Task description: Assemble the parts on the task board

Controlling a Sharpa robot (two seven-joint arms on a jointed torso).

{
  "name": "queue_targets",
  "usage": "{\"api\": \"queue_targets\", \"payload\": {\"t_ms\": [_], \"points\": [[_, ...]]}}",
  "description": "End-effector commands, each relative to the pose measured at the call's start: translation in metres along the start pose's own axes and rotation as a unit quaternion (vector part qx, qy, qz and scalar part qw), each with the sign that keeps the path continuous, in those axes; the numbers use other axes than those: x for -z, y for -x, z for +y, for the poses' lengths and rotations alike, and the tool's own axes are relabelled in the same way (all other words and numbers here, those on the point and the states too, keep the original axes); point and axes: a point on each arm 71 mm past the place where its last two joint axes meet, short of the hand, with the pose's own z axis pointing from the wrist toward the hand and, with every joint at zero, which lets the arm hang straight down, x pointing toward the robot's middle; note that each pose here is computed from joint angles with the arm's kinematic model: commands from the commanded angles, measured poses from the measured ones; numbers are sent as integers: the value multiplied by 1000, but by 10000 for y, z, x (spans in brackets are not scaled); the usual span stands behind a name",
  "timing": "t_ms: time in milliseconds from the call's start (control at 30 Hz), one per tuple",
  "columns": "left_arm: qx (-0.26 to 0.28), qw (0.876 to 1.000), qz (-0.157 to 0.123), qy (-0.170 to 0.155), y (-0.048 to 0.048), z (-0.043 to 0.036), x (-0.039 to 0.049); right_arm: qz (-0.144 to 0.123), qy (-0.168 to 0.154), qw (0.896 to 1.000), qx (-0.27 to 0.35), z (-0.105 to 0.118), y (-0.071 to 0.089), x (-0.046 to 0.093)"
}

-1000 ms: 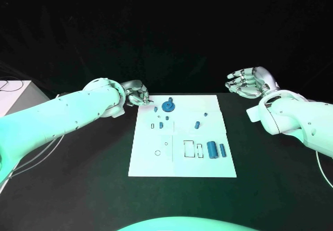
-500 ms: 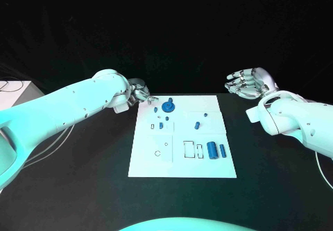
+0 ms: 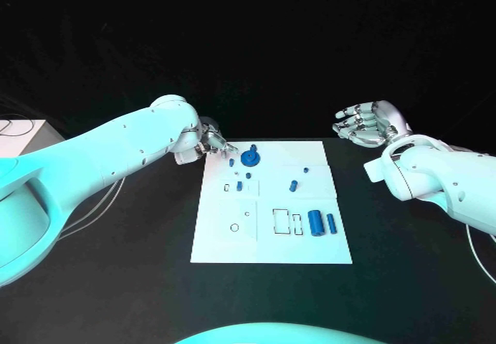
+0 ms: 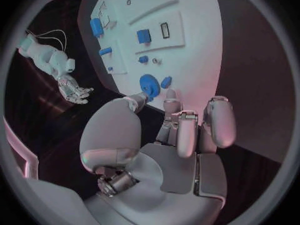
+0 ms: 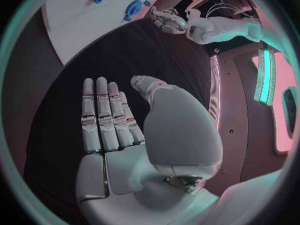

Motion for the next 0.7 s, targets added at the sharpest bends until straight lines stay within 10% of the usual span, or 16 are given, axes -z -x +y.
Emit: {"api": "queue_targets", "payload": {"t_ms": [33,700], "points": [[-4,1000,26,8,-26,-21,-1,7,4,1000,-1,5,-15,-1],[-33,999,-4,10,-33,-56,-67,10,7,1000,-3,30,-53,-11]]}}
